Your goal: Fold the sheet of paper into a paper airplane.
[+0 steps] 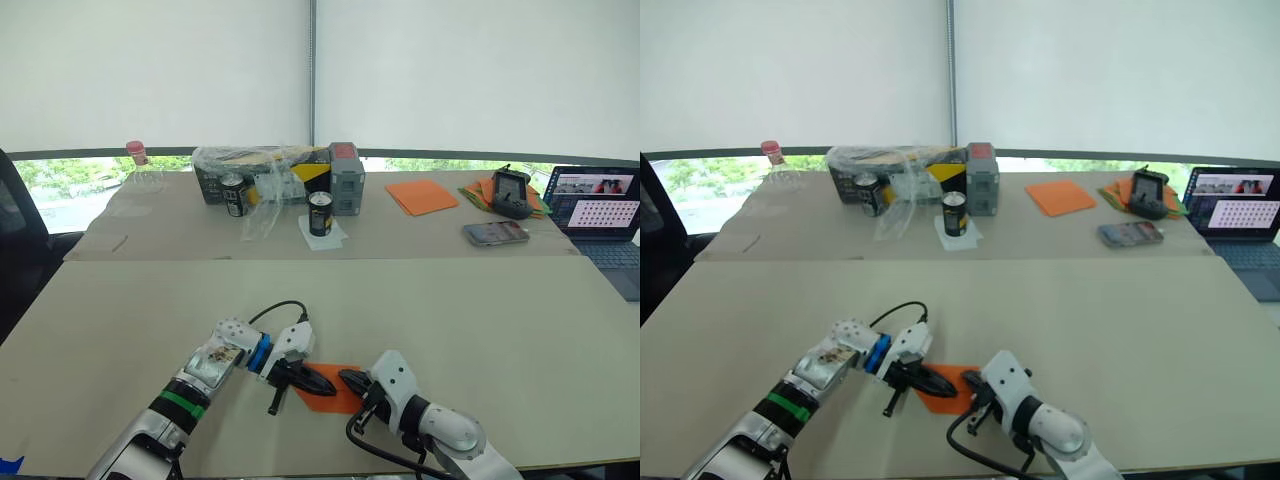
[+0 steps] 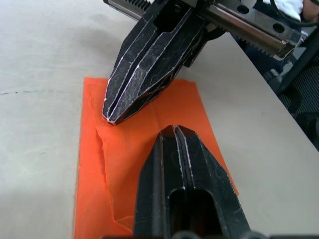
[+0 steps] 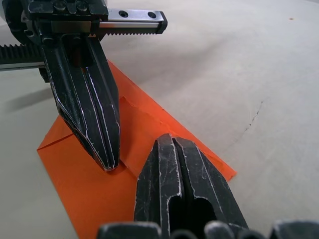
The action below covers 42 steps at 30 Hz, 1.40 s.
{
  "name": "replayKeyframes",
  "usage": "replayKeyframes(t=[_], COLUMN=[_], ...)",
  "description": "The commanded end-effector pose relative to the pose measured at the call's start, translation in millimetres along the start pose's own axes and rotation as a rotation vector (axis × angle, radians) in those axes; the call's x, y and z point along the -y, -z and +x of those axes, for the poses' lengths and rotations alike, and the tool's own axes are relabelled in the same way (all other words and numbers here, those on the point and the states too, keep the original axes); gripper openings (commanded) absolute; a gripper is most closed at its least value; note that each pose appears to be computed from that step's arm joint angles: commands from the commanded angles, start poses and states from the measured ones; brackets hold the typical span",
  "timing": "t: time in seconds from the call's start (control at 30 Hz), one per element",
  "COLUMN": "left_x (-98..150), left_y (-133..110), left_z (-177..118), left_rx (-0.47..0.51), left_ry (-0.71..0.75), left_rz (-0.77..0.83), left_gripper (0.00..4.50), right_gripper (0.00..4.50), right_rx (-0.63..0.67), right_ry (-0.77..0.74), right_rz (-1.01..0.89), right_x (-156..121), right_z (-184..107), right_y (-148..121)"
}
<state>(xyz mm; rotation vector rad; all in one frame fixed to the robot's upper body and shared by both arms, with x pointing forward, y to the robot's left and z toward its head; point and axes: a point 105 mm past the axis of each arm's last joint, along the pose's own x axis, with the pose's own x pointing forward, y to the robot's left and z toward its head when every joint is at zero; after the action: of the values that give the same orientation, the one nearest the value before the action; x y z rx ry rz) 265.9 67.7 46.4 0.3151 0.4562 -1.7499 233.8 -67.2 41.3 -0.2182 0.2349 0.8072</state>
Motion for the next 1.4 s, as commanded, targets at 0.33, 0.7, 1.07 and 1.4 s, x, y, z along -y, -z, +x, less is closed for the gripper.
replayKeyframes(t=[0.33, 0.7, 1.07, 1.4], left_x=[27, 50, 54, 50], left_y=[78, 75, 26, -8], left_z=[-51, -79, -90, -105], left_rx=[-0.151, -0.075, 0.112, 0.187], left_ry=[-0.097, -0.153, -0.182, -0.188], left_rz=[-0.296, -0.300, -0.216, -0.246], left_gripper=[0.00, 0.00, 0.00, 0.00], right_gripper=[0.02, 0.02, 0.02, 0.02], right_rx=[-0.135, -0.139, -0.075, 0.125], right_ry=[-0.012, -0.067, -0.071, -0.151], right_rz=[0.029, 0.020, 0.005, -0.082], right_x=[7, 6, 16, 27], right_z=[1, 9, 11, -20], right_y=[32, 32, 16, -73])
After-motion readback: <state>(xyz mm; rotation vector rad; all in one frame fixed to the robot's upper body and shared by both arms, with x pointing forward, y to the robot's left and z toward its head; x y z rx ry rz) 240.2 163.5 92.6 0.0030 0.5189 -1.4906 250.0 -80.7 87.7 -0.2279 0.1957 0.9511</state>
